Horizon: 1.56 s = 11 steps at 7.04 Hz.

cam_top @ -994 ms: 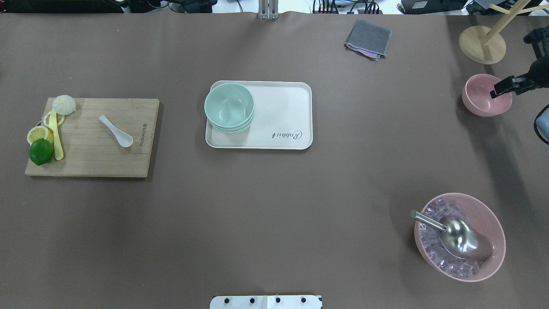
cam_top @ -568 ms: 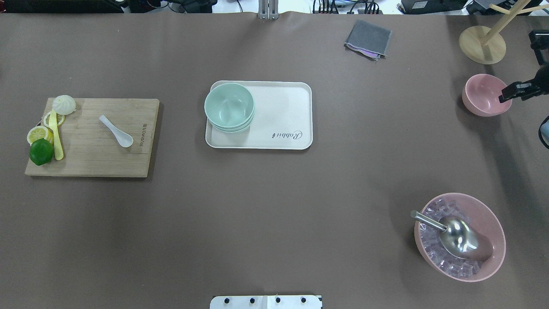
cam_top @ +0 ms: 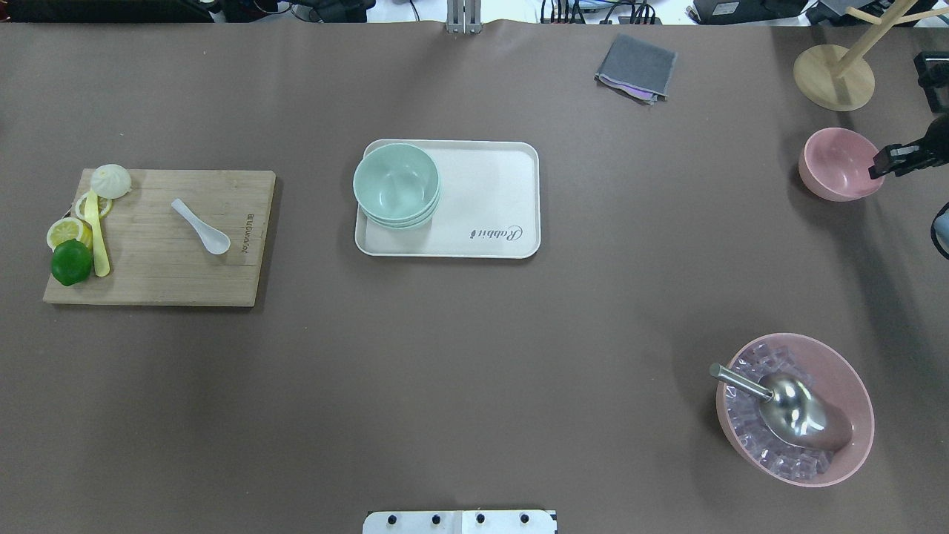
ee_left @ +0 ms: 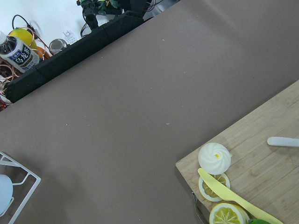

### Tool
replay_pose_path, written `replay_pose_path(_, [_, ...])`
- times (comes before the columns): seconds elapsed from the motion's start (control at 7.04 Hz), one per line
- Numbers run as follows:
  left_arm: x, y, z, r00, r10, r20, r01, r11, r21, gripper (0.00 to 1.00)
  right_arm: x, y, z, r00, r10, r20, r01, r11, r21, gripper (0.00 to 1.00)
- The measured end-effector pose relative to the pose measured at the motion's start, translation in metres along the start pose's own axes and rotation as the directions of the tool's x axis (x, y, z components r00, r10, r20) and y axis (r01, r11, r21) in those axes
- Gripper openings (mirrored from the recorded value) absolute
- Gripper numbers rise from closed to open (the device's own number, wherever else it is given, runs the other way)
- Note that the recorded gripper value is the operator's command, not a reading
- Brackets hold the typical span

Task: Stack pink bowl on green and place spoon
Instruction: 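Lower the right gripper and grasp the rim of the pink bowl, then lift the pink bowl and carry it over the pale green bowl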

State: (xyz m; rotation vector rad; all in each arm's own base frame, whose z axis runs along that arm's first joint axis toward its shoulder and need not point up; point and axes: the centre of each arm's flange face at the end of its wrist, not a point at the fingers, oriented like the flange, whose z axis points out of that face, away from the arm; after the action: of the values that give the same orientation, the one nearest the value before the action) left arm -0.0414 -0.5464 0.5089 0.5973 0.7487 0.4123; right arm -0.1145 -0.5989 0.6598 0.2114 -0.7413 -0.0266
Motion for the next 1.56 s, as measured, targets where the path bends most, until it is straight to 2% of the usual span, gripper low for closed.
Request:
replay_pose_path(0.14, [0.000,0.002,0.000,1.000,0.000,0.000,0.000,1.000,0.000,0.98,-0.001,0.000,0.002,1.000,-0.003,-0.001,0.003,1.000,-0.002,0.48])
replay_pose_path(0.28, [0.000,0.003,0.001,1.000,0.000,0.000,0.000,1.000,0.000,0.98,-0.003,0.001,0.003,1.000,-0.005,-0.004,0.005,1.000,-0.003,0.15])
replay_pose_path(0.43, [0.000,0.003,0.001,1.000,0.000,0.001,0.000,1.000,0.000,0.98,-0.004,0.001,0.004,1.000,-0.007,-0.005,0.007,1.000,-0.005,0.00])
replay_pose_path(0.85, [0.000,0.003,0.001,1.000,0.000,0.001,0.000,1.000,0.000,0.98,-0.017,-0.009,-0.004,1.000,-0.027,0.006,0.027,0.999,0.017,0.00])
replay_pose_path(1.14, [0.000,0.004,0.001,1.000,0.001,0.000,-0.001,1.000,0.001,0.98,-0.057,-0.033,-0.036,0.996,-0.084,0.039,0.080,0.993,0.088,0.00])
replay_pose_path(1.28, [0.000,0.004,0.001,1.000,0.001,0.000,-0.001,1.000,0.001,0.98,-0.093,-0.046,-0.054,0.992,-0.107,0.067,0.098,0.987,0.127,0.00])
replay_pose_path(1.42, [0.000,0.005,0.001,1.000,0.000,0.000,0.000,1.000,0.001,0.98,-0.142,-0.059,-0.065,0.990,-0.095,0.109,0.078,0.985,0.152,0.00])
replay_pose_path(1.56, [0.000,0.005,0.001,1.000,0.000,0.000,0.000,1.000,0.001,0.98,-0.198,-0.071,-0.071,0.987,-0.049,0.156,0.023,0.987,0.161,0.00])
